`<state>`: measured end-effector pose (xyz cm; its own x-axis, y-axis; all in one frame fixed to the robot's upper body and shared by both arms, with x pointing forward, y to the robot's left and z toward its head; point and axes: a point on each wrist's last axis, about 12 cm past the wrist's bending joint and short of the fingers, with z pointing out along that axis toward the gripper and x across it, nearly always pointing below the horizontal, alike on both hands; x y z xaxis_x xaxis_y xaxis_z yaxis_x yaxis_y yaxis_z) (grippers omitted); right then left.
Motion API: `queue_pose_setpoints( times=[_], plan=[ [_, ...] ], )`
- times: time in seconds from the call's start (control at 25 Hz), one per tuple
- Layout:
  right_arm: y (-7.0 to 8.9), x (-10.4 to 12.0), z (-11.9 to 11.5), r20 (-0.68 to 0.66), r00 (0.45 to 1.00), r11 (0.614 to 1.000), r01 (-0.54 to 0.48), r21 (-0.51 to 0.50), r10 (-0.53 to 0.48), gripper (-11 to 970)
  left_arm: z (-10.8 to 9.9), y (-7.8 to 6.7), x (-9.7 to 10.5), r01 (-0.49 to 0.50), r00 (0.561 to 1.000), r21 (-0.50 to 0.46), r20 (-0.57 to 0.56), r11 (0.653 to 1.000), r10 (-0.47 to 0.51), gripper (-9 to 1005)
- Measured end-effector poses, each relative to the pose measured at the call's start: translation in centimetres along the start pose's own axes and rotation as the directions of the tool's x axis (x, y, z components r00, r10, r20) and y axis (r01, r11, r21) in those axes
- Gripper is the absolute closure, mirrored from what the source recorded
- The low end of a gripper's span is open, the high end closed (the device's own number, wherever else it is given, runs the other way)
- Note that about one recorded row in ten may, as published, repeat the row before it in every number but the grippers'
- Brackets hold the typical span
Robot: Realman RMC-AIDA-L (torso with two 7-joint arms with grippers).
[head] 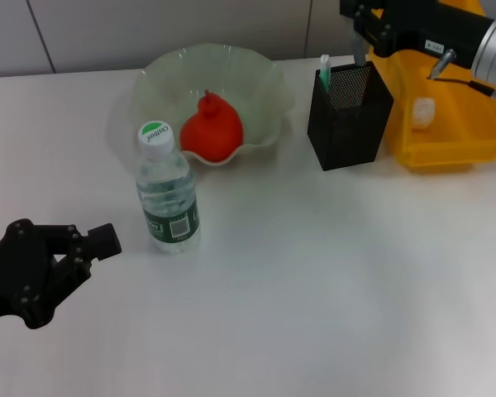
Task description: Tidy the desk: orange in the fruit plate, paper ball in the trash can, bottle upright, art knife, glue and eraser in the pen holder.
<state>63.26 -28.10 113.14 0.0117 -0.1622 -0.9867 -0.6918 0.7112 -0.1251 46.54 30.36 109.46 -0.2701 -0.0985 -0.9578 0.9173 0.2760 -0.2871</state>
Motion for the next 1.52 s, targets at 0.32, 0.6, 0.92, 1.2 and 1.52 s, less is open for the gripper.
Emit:
queue_pose_setpoints(
  times=[0.32, 0.6, 0.92, 1.2, 1.52],
  plan=[
    [0.7, 2.0, -1.1, -0.033, 0.999, 0.999, -0.034, 0.026, 0.035, 829, 0.1, 0.0, 0.0, -0.001, 1.000, 0.003, 0.001, 1.000, 0.001, 998],
    [0.6, 2.8, -1.9, -0.041, 0.998, 0.998, -0.042, 0.056, 0.045, 829, 0.1, -0.1, 0.1, 0.001, 1.000, 0.006, -0.003, 1.000, -0.001, 998],
    [0.4, 2.6, -2.0, -0.037, 0.998, 0.997, -0.045, 0.063, 0.047, 829, 0.0, -0.2, 0.3, 0.005, 1.000, 0.003, 0.001, 1.000, -0.005, 998],
    [0.5, 2.6, -1.8, -0.035, 0.998, 0.997, -0.050, 0.060, 0.052, 829, -0.1, -0.3, 0.6, 0.002, 1.000, 0.001, 0.008, 1.000, -0.002, 998],
    [0.5, 2.8, -2.2, -0.038, 0.998, 0.996, -0.055, 0.069, 0.058, 811, -0.2, -0.3, 0.7, 0.002, 1.000, 0.004, 0.010, 1.000, -0.002, 998]
  ],
)
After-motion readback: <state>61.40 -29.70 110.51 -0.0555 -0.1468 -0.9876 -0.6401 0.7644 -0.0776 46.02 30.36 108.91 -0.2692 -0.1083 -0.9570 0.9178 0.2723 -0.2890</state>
